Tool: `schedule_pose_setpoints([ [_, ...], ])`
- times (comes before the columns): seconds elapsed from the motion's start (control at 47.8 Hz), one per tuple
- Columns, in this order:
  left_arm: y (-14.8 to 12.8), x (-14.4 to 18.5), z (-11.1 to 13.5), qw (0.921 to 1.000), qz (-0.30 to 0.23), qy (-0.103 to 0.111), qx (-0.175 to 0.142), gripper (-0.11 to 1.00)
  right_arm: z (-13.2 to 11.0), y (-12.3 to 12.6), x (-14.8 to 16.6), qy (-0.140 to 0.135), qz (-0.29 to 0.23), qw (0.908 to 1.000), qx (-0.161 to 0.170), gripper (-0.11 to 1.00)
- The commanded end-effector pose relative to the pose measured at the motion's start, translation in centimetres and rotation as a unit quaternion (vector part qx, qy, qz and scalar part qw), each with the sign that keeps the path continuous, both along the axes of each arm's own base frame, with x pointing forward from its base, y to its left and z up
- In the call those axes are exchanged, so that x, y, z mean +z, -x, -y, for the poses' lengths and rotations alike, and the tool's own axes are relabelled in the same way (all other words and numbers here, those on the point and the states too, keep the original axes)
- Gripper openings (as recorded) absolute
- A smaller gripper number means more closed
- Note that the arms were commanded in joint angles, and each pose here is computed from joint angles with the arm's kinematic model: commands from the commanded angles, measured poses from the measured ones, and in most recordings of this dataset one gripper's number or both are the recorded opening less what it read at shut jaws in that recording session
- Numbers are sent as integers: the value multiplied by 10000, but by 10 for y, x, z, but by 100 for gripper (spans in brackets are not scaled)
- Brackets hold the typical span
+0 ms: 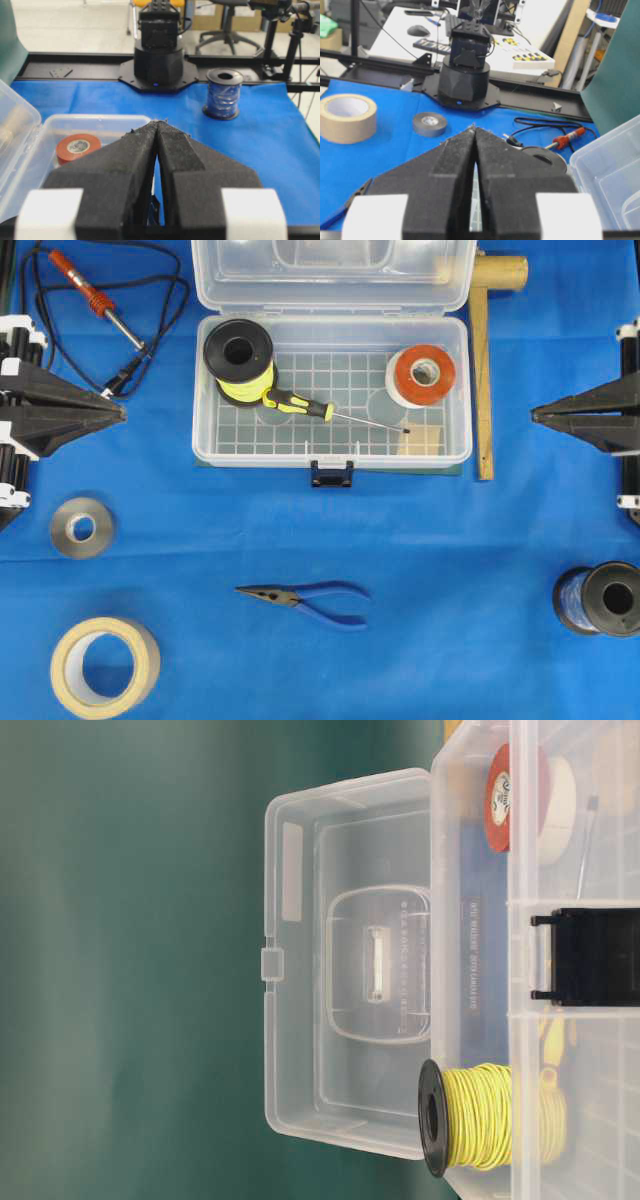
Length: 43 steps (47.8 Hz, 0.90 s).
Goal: Pick the screwdriver from the toolbox among several items.
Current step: 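Start moving the right gripper from rest toward the toolbox, then reach the right gripper over the yellow-black screwdriver in the toolbox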
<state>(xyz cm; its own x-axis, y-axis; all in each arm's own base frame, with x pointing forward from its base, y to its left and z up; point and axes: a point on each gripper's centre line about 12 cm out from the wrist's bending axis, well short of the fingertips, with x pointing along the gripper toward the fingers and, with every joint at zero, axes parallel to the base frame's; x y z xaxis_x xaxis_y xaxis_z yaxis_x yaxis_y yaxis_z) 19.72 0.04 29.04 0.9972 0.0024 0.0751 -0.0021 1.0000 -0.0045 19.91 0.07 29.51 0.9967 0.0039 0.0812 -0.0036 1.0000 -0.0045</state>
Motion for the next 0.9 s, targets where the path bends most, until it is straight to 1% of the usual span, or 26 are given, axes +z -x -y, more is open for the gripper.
schedule_pose_setpoints([
  [0.0,-3,7,0,9999,123,36,7,0,2,-5,9,-121,54,9999,-55,0],
  [0.063,-3,7,0,9999,107,44,9,0,4,-12,14,-273,-106,9995,-103,0],
  [0.168,-3,6,-1,9999,100,59,23,0,12,-35,23,-565,-731,9954,-262,0],
  [0.335,-3,6,-3,9999,100,96,73,0,27,-78,34,-994,-1591,9808,-540,0],
  [0.44,-4,6,-5,9998,94,134,118,0,39,-109,34,-1238,-2221,9645,-717,0],
  [0.461,-4,6,-5,9998,94,149,135,0,43,-116,31,-1289,-2414,9588,-768,0],
  [0.565,-3,6,-6,9997,94,149,166,0,56,-141,22,-1497,-2967,9384,-948,0],
  [0.67,-3,7,-8,9996,111,171,194,0,70,-165,8,-1798,-3469,9131,-1162,2],
  [0.691,-3,7,-8,9996,111,171,202,0,72,-169,6,-1859,-3545,9086,-1194,4],
  [0.712,-3,6,-8,9996,103,171,202,0,75,-176,3,-1939,-3665,9015,-1242,7],
  [0.754,-3,6,-8,9996,103,179,201,0,79,-185,-1,-2026,-3804,8930,-1296,16],
  [0.796,-3,6,-8,9996,103,179,201,0,81,-194,-6,-2086,-3948,8848,-1332,27],
  [0.88,-3,6,-8,9996,103,179,201,0,85,-210,-21,-2162,-4231,8688,-1391,54],
])
